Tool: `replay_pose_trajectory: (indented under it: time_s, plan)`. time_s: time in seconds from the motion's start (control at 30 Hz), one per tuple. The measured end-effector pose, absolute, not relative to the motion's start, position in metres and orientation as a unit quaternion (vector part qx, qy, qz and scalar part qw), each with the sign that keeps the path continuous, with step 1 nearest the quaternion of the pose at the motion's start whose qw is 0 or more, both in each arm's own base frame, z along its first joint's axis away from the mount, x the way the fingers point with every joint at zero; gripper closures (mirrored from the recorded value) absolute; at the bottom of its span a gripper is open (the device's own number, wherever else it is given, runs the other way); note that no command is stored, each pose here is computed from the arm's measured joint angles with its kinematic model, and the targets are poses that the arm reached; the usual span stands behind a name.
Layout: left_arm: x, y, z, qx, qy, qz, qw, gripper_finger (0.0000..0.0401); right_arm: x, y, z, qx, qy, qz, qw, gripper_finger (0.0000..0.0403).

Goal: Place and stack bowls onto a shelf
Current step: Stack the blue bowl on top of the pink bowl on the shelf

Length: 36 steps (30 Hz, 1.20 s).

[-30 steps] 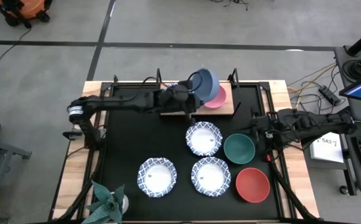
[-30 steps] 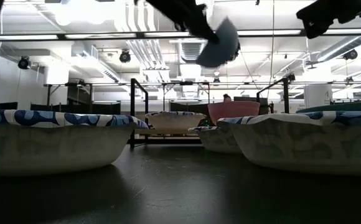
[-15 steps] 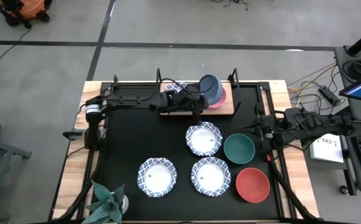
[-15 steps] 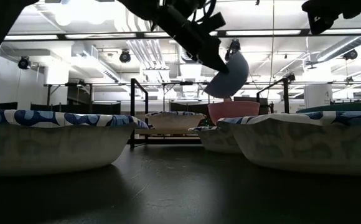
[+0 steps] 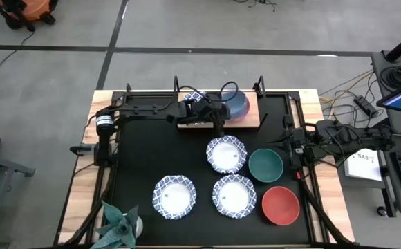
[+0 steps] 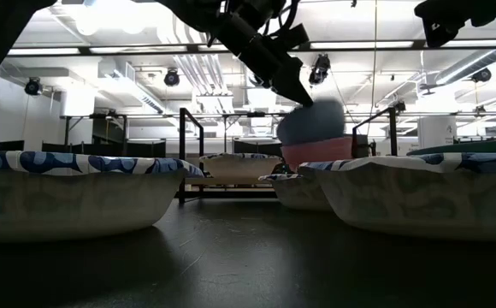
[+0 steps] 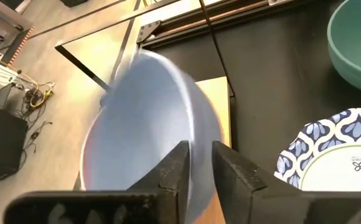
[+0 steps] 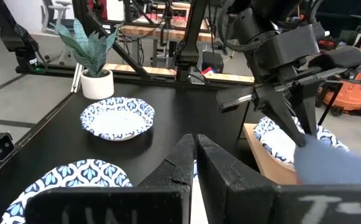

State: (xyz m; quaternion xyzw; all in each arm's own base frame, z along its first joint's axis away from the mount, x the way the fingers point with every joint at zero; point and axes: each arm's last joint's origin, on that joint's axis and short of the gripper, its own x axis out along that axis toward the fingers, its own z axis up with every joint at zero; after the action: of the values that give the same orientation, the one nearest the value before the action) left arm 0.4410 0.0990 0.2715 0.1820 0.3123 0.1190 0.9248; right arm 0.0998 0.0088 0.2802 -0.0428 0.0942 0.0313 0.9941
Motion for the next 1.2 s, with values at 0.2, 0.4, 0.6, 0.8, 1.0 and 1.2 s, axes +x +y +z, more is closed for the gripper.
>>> replay_pose_trajectory:
  time_s: [0.2,0.4,0.6,0.8,1.0,1.2]
  plan:
    - [0.442,0.101,0.273,0.183,0.305,0.126,0.926,0.0307,0.1,0.009,0.28,-0.043,0.094,0.031,0.994,0.0394]
    - [0.431,0.093,0.287,0.159,0.342,0.128,0.917,0.028,0.1,0.008,0.28,-0.019,0.095,0.008,0.995,0.0394]
    - [0.402,0.067,0.312,0.09,0.395,0.123,0.906,0.028,0.118,0.005,0.265,0.015,0.095,-0.069,0.993,0.0394]
    - [0.369,0.03,0.327,0.078,0.377,0.1,0.917,0.0287,0.15,0.003,0.253,0.013,0.077,-0.156,0.985,0.0394]
    - [0.334,-0.001,0.329,0.083,0.306,0.109,0.942,0.0291,0.176,-0.004,0.267,0.007,0.067,-0.198,0.978,0.0394]
    - [0.299,-0.019,0.319,0.091,0.238,0.14,0.957,0.0292,0.21,-0.023,0.276,-0.005,0.103,-0.246,0.964,0.0394]
